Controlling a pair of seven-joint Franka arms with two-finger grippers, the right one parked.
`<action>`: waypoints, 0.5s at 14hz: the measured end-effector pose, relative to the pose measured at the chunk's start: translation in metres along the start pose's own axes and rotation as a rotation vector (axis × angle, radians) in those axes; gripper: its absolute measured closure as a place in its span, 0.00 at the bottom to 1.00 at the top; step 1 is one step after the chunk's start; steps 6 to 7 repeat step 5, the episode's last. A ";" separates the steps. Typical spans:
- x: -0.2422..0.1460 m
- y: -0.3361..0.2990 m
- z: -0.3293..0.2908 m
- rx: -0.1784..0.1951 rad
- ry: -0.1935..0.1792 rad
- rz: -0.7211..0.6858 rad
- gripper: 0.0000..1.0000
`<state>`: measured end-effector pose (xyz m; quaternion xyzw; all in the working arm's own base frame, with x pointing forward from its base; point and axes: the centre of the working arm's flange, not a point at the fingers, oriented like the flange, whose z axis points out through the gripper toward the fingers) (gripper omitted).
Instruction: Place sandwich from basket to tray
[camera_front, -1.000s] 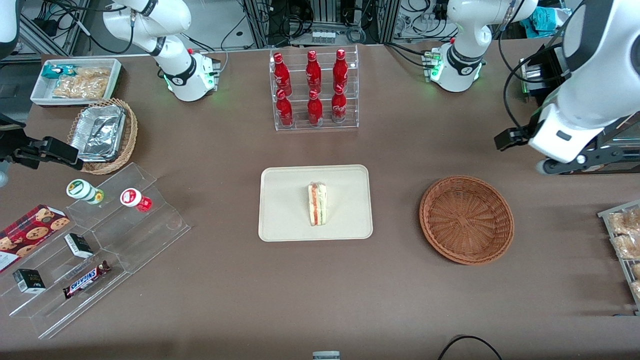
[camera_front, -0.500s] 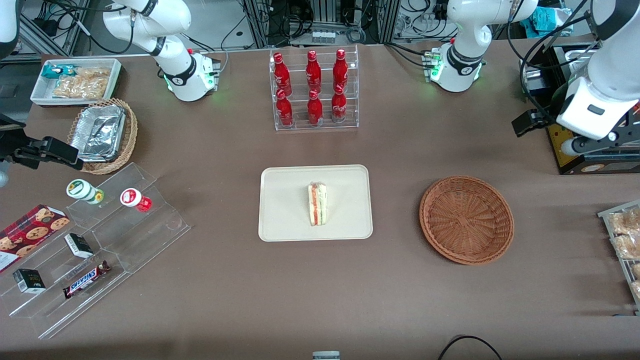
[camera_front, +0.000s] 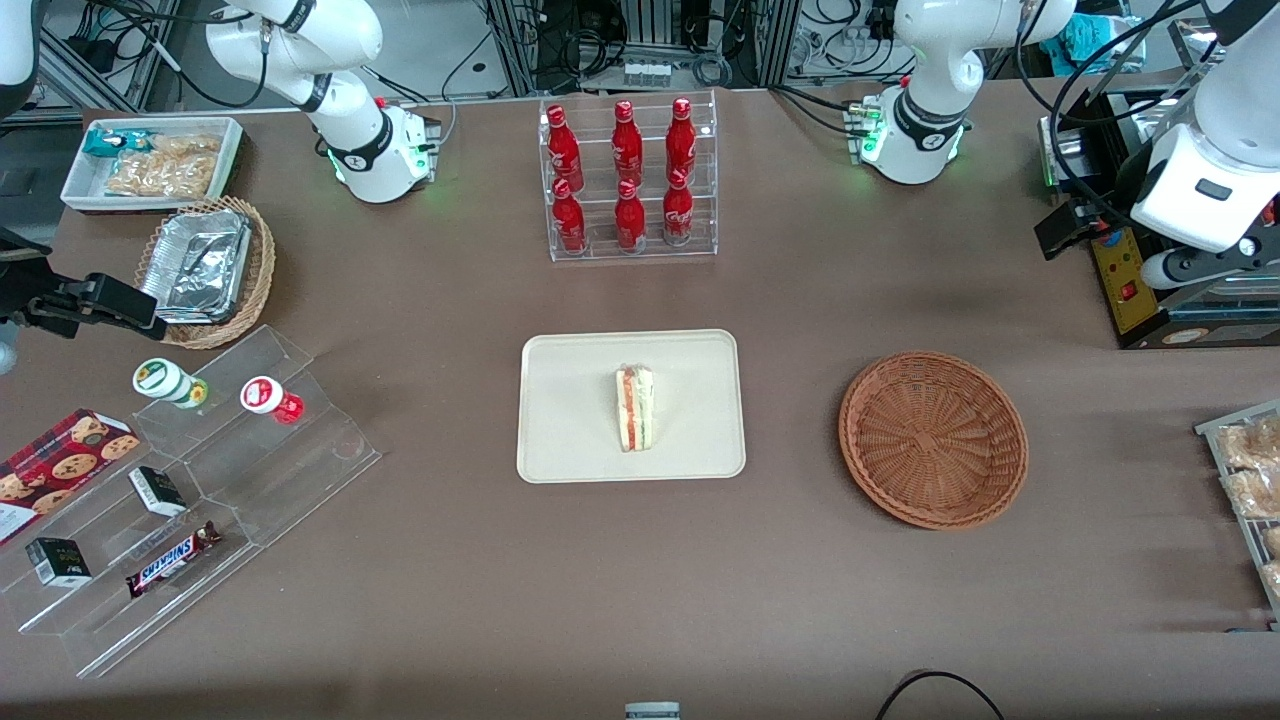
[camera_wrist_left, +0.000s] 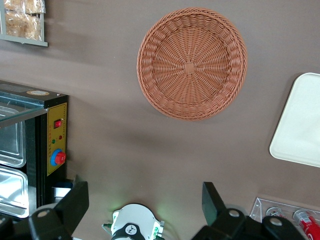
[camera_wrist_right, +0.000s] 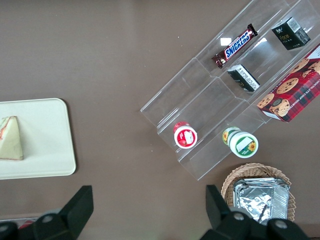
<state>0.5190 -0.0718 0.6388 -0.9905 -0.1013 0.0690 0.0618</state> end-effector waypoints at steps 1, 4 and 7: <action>0.000 0.000 0.000 0.000 0.000 0.000 0.00; 0.000 0.001 0.000 0.000 0.000 0.003 0.00; 0.000 0.001 0.000 0.000 0.000 0.003 0.00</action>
